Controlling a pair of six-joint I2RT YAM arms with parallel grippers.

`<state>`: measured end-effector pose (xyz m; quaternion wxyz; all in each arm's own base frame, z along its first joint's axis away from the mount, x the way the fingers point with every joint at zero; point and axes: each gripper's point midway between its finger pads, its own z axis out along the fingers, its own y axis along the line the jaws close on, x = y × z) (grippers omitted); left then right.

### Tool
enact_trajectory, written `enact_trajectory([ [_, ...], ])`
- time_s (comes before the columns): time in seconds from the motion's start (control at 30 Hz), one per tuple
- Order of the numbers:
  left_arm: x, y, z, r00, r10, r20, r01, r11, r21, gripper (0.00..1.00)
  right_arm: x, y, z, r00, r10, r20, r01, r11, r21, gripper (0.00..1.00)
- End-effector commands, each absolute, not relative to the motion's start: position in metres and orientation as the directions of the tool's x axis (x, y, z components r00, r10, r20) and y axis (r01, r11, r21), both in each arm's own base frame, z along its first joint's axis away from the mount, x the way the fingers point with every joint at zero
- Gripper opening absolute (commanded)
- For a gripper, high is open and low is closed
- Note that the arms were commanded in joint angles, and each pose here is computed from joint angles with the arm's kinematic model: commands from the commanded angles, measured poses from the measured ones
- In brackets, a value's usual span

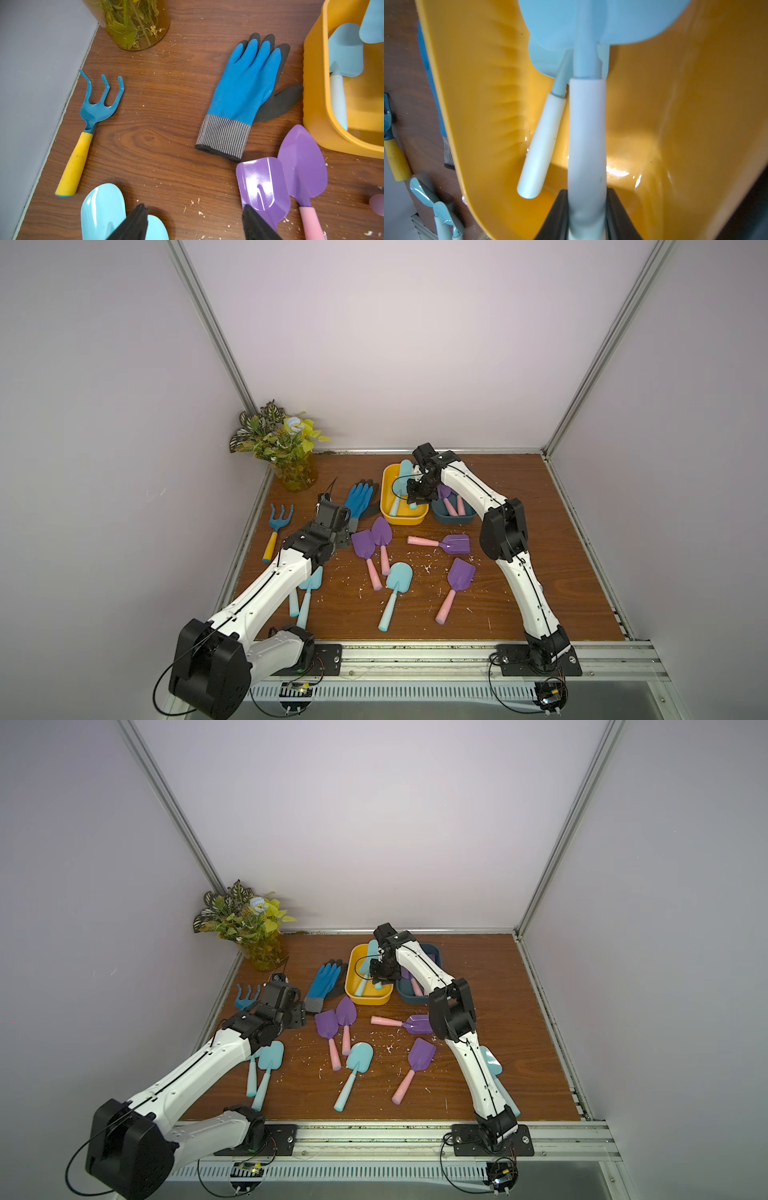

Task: Sort the small shovels by color and place them into the storage box
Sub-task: Place the shovel in the storage box.

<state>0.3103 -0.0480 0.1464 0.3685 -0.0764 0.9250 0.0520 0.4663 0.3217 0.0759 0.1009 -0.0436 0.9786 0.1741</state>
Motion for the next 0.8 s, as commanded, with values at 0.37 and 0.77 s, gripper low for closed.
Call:
enact_trajectory([
  [0.37, 0.310, -0.041, 0.142, -0.720, -0.122, -0.683, -0.189, 0.982, 0.024, 0.74, 0.468, 0.320, 0.079, -0.973, -0.072, -0.220, -0.142, 0.937, 0.318, 0.11],
  [0.77, 0.310, -0.040, 0.143, -0.719, -0.128, -0.684, -0.191, 0.981, 0.017, 0.74, 0.463, 0.323, 0.071, -0.976, -0.083, -0.202, -0.144, 0.939, 0.311, 0.17],
])
